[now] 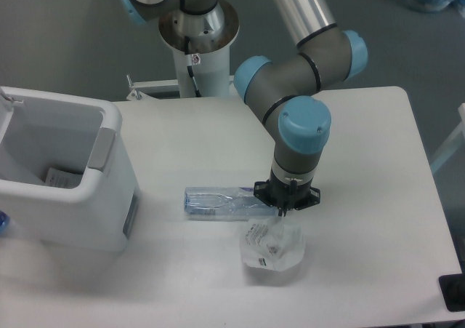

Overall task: Place the trash in the trash can
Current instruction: 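Close the gripper on the plastic bag and lift it, then carry the plastic bag over the white trash bin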

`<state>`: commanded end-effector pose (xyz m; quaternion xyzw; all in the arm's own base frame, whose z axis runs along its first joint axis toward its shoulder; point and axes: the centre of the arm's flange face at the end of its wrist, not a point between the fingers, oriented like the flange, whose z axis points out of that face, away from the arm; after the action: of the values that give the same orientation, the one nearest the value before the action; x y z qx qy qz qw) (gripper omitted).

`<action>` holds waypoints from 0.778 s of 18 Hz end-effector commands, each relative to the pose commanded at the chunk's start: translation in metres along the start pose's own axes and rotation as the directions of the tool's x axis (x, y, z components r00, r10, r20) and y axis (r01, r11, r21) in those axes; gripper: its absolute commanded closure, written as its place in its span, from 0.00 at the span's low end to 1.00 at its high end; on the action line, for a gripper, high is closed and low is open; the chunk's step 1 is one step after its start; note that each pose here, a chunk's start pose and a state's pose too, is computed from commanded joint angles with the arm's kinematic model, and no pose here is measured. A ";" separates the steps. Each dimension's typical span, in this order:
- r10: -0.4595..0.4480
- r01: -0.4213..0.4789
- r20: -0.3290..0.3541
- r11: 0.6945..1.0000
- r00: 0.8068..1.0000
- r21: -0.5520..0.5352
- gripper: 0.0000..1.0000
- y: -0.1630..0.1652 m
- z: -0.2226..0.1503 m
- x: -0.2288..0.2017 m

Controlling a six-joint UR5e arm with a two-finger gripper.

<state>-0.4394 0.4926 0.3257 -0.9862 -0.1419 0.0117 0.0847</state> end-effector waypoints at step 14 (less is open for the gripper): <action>0.051 -0.033 -0.040 0.930 0.998 0.366 1.00 -0.027 -0.167 0.042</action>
<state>-0.3987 0.5026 0.4954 -0.9560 -0.1143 0.0157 0.2696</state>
